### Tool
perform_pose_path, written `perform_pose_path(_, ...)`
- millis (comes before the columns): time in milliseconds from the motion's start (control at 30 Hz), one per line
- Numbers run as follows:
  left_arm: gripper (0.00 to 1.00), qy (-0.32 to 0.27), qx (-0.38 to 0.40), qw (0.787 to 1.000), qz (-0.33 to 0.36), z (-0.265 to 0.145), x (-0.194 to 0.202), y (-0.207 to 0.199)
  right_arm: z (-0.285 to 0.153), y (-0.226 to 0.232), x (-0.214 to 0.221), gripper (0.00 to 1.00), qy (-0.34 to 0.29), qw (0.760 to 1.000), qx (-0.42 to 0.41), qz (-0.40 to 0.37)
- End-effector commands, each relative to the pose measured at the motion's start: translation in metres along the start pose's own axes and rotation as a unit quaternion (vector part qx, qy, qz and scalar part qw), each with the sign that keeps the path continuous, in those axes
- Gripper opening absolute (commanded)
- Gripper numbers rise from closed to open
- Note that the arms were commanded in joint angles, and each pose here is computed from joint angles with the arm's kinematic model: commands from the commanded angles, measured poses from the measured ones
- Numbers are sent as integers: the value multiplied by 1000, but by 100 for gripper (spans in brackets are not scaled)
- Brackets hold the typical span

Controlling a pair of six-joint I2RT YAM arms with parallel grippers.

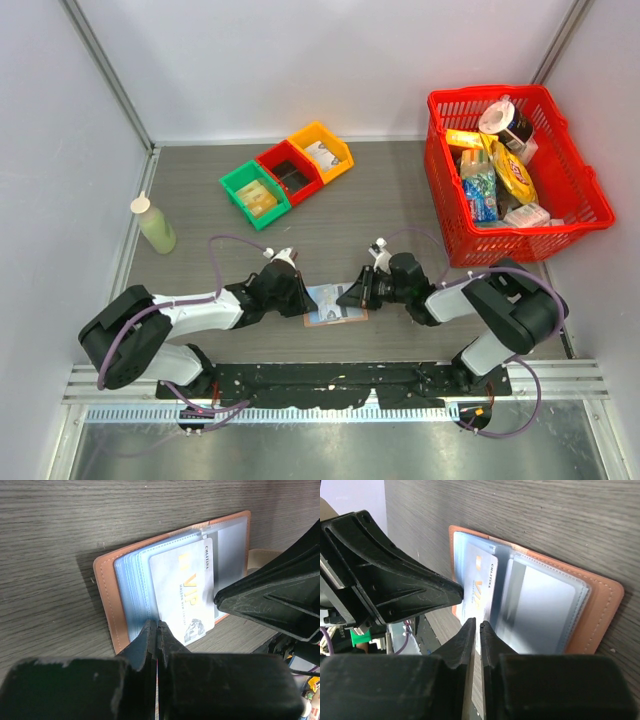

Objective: Take the credit cards out of the card holder
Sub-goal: Remove the credit card from the card holder.

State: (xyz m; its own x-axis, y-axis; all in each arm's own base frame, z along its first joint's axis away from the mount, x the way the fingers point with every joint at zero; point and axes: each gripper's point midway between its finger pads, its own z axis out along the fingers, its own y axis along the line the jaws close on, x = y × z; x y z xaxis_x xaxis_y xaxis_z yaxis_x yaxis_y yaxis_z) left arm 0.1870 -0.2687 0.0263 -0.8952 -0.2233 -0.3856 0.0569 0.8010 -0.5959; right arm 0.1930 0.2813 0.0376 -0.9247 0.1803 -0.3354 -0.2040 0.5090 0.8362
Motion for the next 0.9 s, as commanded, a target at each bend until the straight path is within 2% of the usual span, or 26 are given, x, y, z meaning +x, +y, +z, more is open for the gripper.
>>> perform_pose_path(0,0,12,-35,999,-2,3,8,20,5,14,-5,16,0,999,-39,-21)
perform_pose_path(67,0,11,-35,999,-2,3,8,20,7,11,-5,22,4,999,-35,-18)
perform_pose_path(133,0,13,-35,999,-3,3,8,20,9,7,-3,24,8,999,-31,-15)
perform_pose_path(300,0,13,-34,999,-2,3,8,20,8,-9,-1,25,0,1000,4,-7)
perform_pose_path(400,0,13,-36,999,-2,3,9,21,0,-19,-9,25,-25,998,47,-26)
perform_pose_path(533,0,13,-35,999,-3,3,9,21,-7,-23,-11,25,-23,996,78,-44)
perform_pose_path(867,0,16,-31,999,-2,3,10,19,10,-4,1,25,16,999,2,-28)
